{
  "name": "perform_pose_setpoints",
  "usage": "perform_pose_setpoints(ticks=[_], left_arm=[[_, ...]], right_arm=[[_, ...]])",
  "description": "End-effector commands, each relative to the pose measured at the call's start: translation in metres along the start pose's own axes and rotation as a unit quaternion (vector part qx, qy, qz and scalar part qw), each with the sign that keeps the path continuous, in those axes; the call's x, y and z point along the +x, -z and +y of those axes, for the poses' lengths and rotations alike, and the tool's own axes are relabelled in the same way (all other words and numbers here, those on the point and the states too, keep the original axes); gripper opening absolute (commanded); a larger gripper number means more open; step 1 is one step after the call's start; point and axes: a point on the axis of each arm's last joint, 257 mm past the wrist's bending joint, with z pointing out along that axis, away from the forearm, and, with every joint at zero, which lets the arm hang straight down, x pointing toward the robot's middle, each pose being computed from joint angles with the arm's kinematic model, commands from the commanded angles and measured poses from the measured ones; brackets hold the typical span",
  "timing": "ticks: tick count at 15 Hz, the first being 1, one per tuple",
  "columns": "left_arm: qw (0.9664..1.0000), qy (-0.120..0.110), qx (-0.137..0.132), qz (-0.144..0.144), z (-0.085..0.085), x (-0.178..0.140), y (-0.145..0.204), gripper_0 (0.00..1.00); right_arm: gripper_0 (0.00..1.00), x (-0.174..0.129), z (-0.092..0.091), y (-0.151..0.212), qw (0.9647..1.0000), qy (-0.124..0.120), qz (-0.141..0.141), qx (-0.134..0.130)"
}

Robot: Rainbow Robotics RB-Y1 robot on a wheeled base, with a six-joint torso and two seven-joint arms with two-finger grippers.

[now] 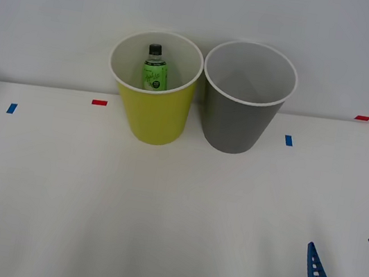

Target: Put cans in the gray bin and PET bottles in the light green bin.

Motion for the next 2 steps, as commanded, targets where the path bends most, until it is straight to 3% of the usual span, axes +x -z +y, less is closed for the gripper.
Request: perform_pose_setpoints(ticks=[1,2], left_arm=[[1.0,0.0,0.0,0.0,0.0,0.0,0.0,1.0],[1.0,0.0,0.0,0.0,0.0,0.0,0.0,1.0]], right_arm=[[0.92,0.0,0.0,0.0,1.0,0.0,0.0,0.0],[0.91,0.0,0.0,0.0,1.0,0.0,0.0,0.0]])
